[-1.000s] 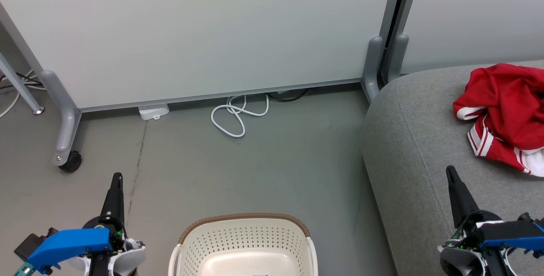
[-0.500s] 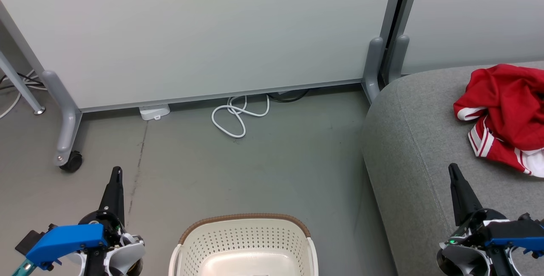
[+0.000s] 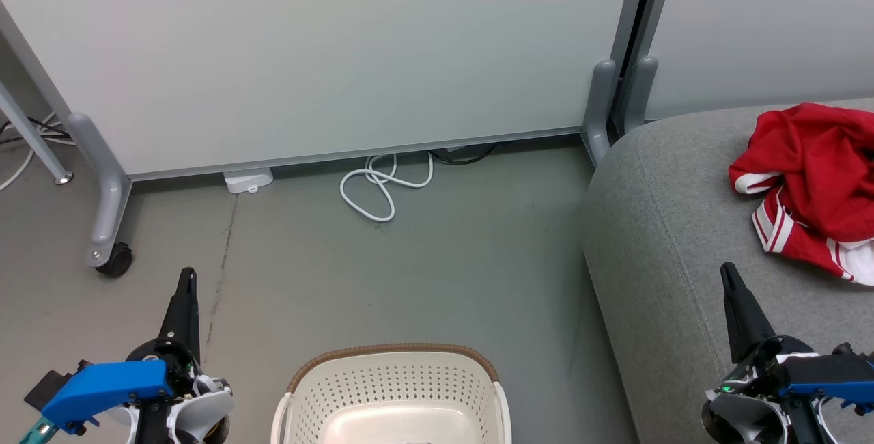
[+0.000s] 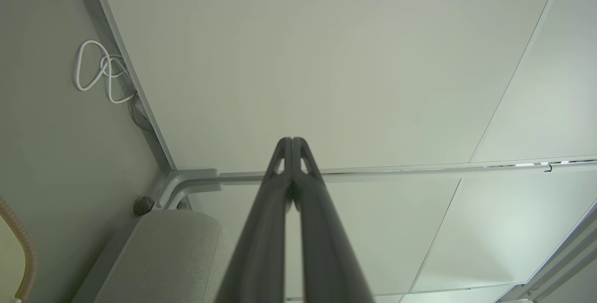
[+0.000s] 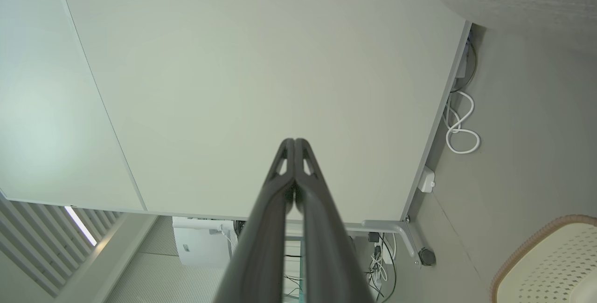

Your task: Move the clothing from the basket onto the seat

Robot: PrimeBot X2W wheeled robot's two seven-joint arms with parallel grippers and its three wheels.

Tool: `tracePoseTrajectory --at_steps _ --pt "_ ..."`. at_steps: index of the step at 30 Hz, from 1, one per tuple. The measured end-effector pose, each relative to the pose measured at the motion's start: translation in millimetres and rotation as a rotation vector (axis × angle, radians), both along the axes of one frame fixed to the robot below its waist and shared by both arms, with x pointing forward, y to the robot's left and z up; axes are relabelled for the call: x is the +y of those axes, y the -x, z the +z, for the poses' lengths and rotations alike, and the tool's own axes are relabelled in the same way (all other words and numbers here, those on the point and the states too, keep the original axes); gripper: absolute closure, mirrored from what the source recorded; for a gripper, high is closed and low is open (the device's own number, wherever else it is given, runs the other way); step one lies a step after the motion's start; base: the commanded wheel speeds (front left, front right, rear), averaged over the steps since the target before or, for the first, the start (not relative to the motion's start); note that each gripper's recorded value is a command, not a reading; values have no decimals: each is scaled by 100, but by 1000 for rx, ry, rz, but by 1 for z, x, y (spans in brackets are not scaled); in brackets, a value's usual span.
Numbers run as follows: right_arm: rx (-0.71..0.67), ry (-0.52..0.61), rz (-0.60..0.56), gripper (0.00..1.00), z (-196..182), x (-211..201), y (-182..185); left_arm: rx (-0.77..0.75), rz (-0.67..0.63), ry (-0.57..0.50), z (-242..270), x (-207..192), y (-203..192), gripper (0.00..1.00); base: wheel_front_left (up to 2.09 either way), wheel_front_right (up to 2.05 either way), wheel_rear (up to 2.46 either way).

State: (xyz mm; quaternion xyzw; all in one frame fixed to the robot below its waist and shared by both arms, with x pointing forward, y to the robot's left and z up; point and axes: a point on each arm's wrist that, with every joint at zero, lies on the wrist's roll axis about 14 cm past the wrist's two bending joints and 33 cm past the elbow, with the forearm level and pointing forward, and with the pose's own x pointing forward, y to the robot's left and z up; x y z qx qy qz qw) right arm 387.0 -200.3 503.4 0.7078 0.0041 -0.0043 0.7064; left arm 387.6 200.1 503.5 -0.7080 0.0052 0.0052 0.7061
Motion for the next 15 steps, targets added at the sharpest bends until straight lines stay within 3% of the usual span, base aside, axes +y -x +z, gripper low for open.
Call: tracePoseTrajectory --at_steps 15 --pt "0 0 0 100 0 0 0 0 0 0 0 0 0 100 0 0 0"
